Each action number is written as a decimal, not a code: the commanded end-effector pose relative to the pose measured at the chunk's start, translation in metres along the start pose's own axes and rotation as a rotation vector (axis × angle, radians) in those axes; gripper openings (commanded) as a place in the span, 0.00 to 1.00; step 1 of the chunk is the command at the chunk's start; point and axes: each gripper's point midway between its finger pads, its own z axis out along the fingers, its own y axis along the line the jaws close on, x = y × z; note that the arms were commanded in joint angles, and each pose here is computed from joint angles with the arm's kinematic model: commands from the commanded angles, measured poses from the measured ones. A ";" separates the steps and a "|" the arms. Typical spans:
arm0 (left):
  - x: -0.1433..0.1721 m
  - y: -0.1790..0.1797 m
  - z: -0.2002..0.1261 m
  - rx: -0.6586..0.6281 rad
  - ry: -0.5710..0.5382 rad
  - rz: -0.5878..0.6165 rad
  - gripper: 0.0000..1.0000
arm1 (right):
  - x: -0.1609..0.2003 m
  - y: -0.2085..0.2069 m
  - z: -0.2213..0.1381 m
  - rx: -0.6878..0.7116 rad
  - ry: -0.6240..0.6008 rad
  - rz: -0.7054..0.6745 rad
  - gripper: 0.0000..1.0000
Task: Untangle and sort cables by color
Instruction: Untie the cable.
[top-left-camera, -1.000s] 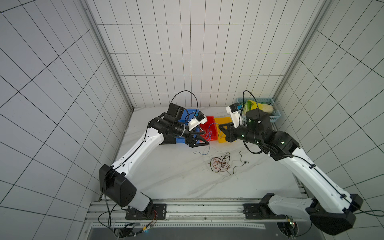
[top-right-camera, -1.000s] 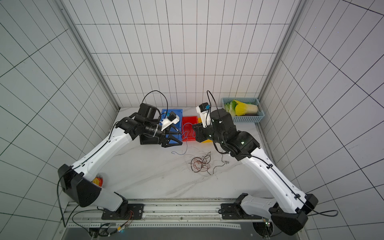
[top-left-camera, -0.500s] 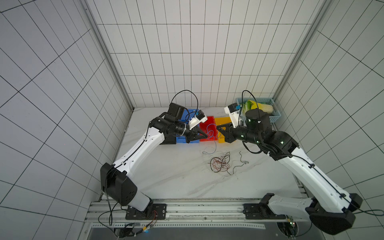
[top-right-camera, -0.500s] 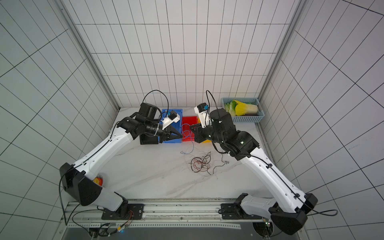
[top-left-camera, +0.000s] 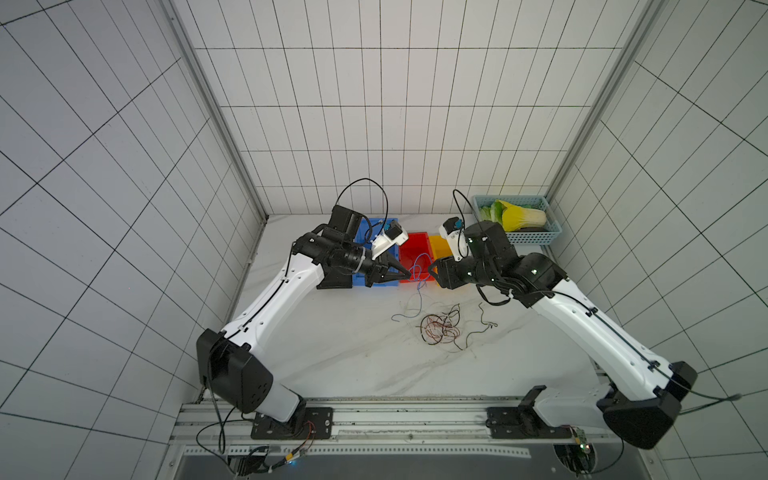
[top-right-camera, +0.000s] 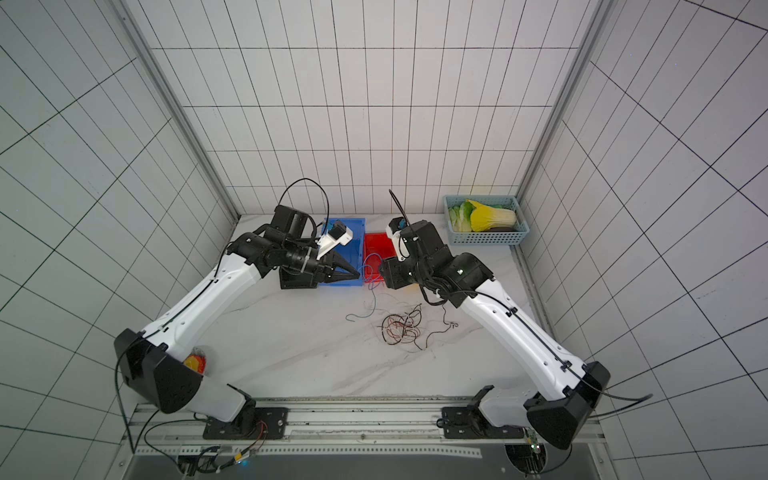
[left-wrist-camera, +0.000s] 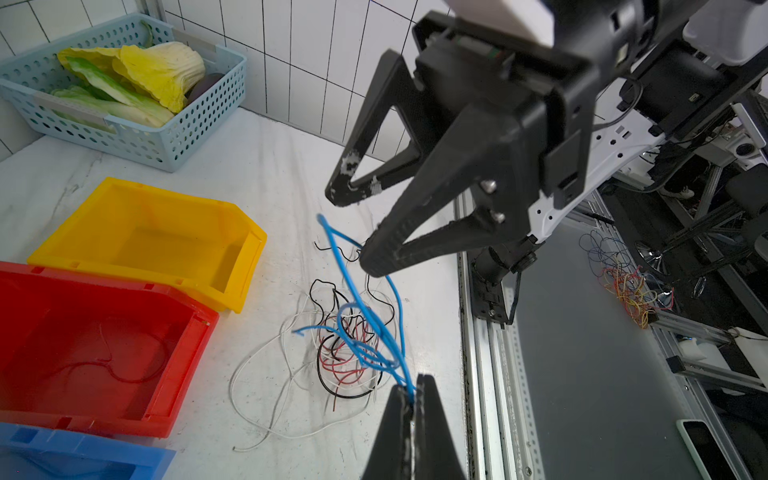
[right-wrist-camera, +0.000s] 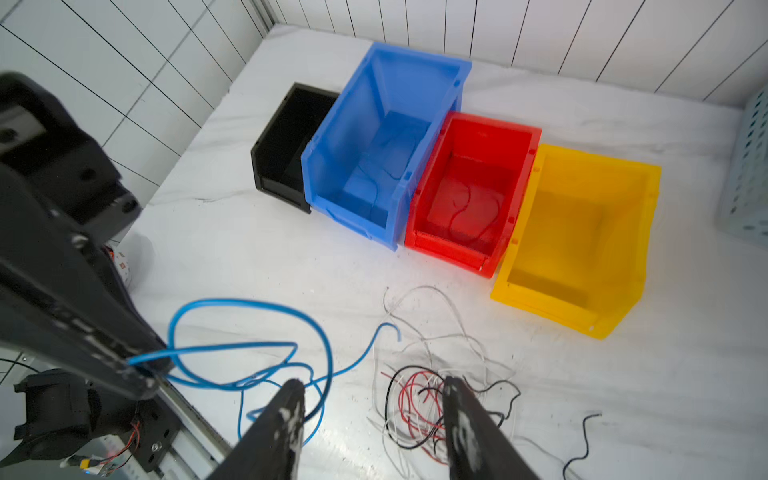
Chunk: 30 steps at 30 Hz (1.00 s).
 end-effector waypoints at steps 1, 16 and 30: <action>-0.014 0.000 -0.013 -0.022 -0.051 -0.026 0.00 | -0.005 0.009 -0.040 -0.050 -0.072 -0.018 0.43; -0.019 -0.002 -0.015 0.008 -0.073 -0.052 0.00 | -0.021 0.061 -0.025 -0.292 -0.143 -0.033 0.42; -0.023 -0.006 -0.015 0.029 -0.083 -0.058 0.00 | -0.031 0.065 -0.009 -0.299 -0.141 -0.013 0.42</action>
